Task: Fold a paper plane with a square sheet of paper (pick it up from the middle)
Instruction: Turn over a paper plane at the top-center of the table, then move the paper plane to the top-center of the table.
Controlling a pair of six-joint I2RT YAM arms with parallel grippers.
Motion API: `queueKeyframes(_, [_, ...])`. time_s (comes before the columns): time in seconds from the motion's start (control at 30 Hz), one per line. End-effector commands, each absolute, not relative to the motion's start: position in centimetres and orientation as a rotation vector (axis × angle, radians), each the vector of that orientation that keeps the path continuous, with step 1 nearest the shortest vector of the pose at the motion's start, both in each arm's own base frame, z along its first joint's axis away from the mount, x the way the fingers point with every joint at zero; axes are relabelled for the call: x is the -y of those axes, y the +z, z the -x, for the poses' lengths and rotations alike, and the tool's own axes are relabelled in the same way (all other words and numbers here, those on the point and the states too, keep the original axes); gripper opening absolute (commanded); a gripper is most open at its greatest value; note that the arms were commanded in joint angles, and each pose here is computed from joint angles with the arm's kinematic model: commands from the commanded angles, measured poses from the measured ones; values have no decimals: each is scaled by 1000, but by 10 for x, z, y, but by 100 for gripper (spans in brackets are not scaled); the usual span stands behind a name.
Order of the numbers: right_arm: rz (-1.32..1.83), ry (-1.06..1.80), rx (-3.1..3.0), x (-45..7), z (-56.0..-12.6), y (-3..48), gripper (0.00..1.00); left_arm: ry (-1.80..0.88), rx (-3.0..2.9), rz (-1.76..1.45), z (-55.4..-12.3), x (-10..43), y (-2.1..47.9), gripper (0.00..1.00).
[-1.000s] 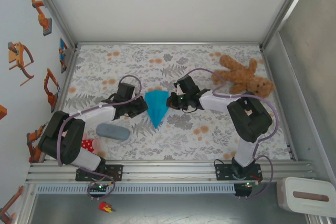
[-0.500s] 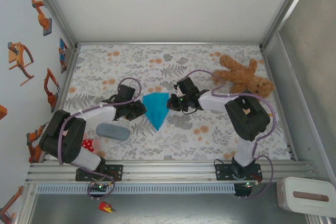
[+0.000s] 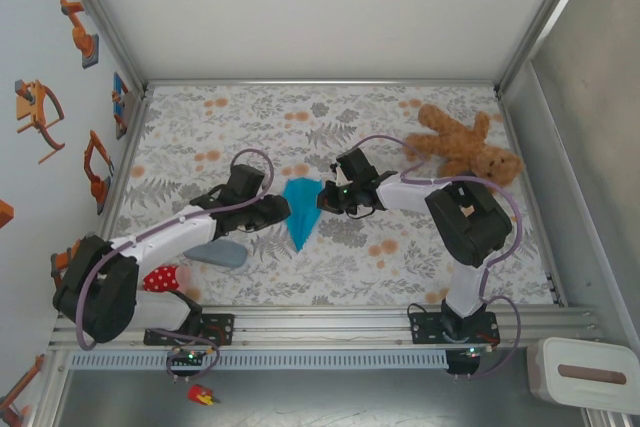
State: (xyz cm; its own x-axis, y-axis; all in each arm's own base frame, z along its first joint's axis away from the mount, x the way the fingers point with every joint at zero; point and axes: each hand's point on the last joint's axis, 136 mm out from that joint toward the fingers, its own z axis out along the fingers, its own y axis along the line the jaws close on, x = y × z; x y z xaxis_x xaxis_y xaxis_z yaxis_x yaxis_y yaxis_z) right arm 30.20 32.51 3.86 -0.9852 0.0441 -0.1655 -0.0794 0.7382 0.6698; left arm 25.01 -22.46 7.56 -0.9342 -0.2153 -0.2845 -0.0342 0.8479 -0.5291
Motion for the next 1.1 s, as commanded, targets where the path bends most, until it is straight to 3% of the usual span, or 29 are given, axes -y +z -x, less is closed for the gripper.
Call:
queueKeyframes(0.0, [33, 1109, -2751, -331, -308, 42, 0, -749, -2719, 124, -251, 241, 75, 40])
queueKeyframes(0.43, [37, 1126, -2742, -333, -308, 46, 0, -532, -2793, 10, -253, 259, 46, 41])
queueKeyframes(1.07, [36, 1134, -2738, -334, -308, 48, 0, -419, -2844, -89, -250, 269, 27, 40])
